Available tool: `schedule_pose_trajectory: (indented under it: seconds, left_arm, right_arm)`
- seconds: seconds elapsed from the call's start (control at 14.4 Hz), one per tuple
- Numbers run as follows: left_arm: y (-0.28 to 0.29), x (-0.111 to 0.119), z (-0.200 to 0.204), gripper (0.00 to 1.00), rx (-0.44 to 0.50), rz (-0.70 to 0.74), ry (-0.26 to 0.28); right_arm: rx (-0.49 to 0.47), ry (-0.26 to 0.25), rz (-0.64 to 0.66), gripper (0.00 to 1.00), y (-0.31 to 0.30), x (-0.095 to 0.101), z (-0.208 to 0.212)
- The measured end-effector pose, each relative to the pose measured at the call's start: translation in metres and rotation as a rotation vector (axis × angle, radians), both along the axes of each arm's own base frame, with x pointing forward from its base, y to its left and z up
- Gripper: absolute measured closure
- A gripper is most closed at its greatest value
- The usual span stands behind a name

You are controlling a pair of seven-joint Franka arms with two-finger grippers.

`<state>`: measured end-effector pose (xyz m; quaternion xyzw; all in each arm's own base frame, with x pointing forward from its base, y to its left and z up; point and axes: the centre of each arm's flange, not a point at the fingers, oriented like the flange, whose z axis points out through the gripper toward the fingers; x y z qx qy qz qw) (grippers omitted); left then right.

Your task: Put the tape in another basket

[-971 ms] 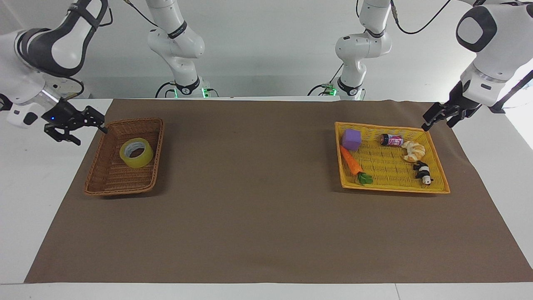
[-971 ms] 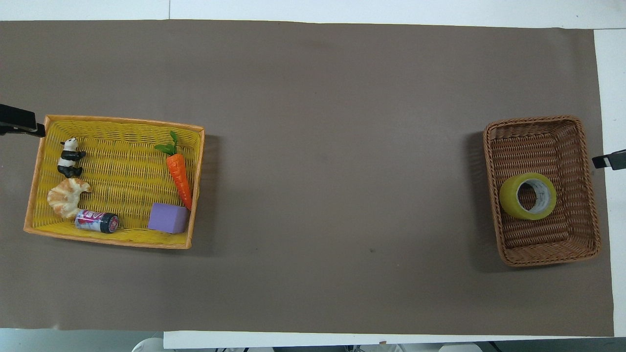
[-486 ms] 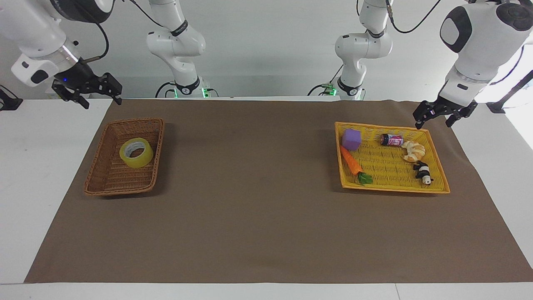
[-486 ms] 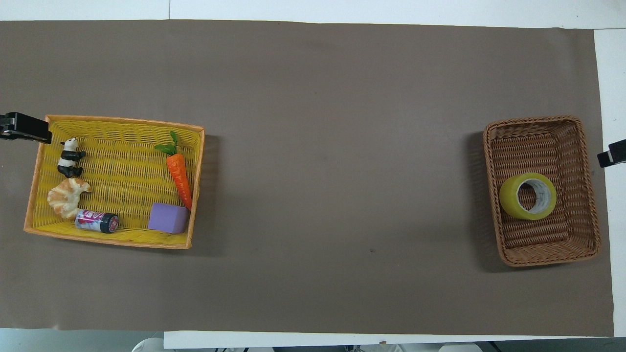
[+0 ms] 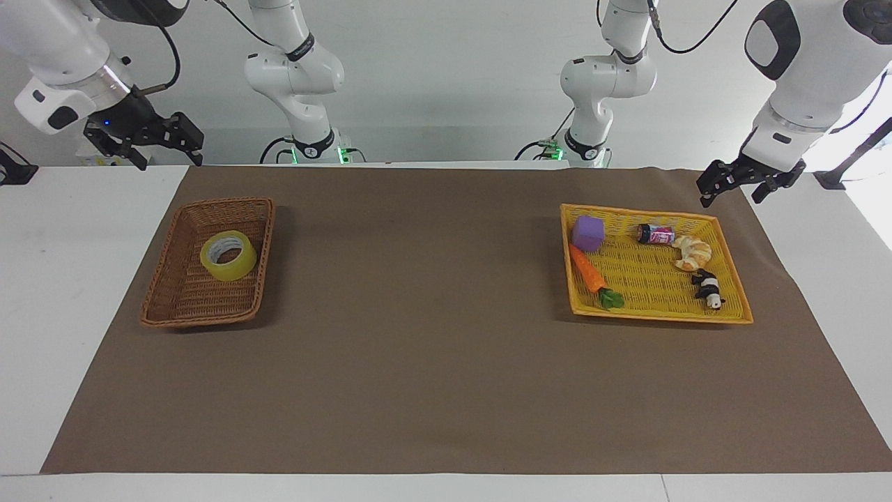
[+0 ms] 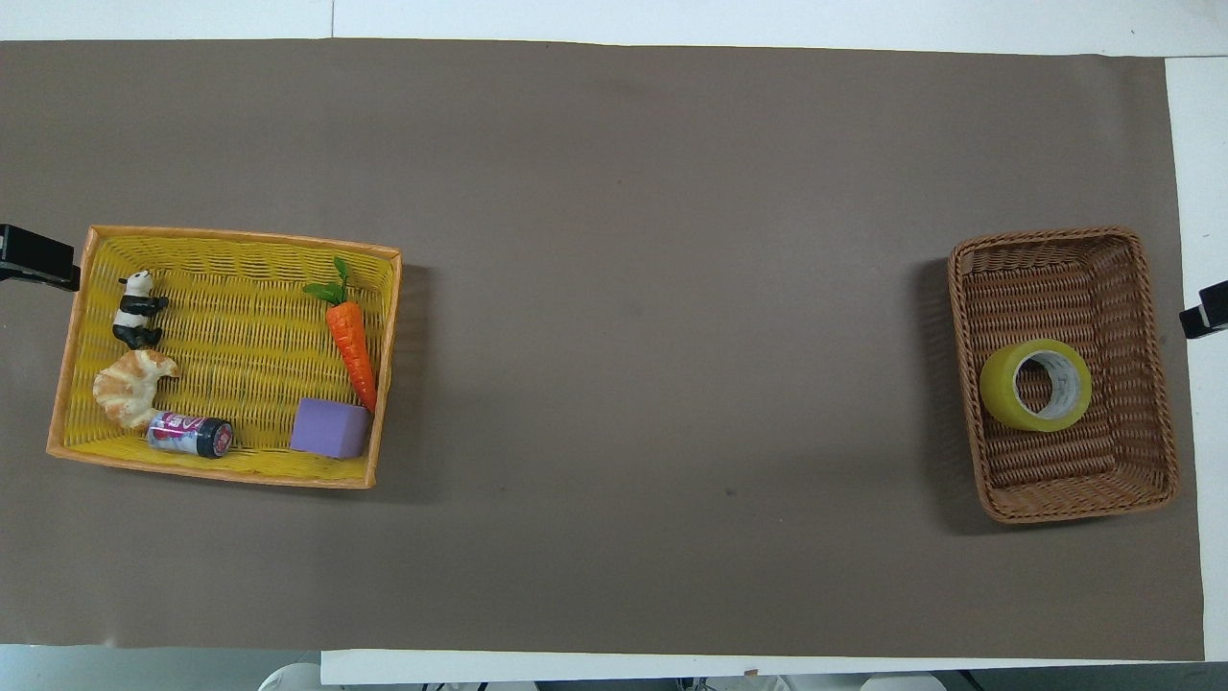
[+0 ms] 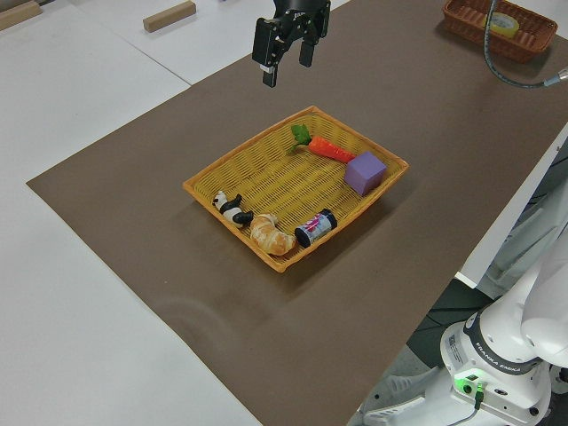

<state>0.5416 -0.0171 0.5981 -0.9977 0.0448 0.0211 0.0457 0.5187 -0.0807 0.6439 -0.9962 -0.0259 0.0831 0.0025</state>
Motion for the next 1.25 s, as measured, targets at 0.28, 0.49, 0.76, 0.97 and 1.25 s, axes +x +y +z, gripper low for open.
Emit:
schedule_pose_trajectory:
  seconds: [0.28,0.49,0.76,0.97,1.25]
  left_arm:
    - [-0.004,0.001,-0.006,0.0,0.001,-0.009,0.023]
    - [-0.008,0.004,-0.01,0.0,-0.015,-0.012,0.032]
    - [-0.005,0.006,-0.004,0.0,-0.054,0.004,0.02]
    - [-0.004,0.006,-0.005,0.0,-0.056,0.006,0.024]
    - [-0.013,0.006,-0.006,0.0,-0.059,-0.011,0.027]
  right_arm:
    - [-0.017,-0.034,-0.073,0.0,0.001,0.003,0.003]
    - [-0.021,-0.036,-0.065,0.0,0.009,0.013,-0.006]
    - [-0.022,-0.027,-0.072,0.0,0.007,0.017,-0.011]
    - [-0.021,-0.016,-0.078,0.0,0.004,0.014,-0.009]
    - [-0.02,-0.013,-0.076,0.0,0.005,0.013,-0.009]
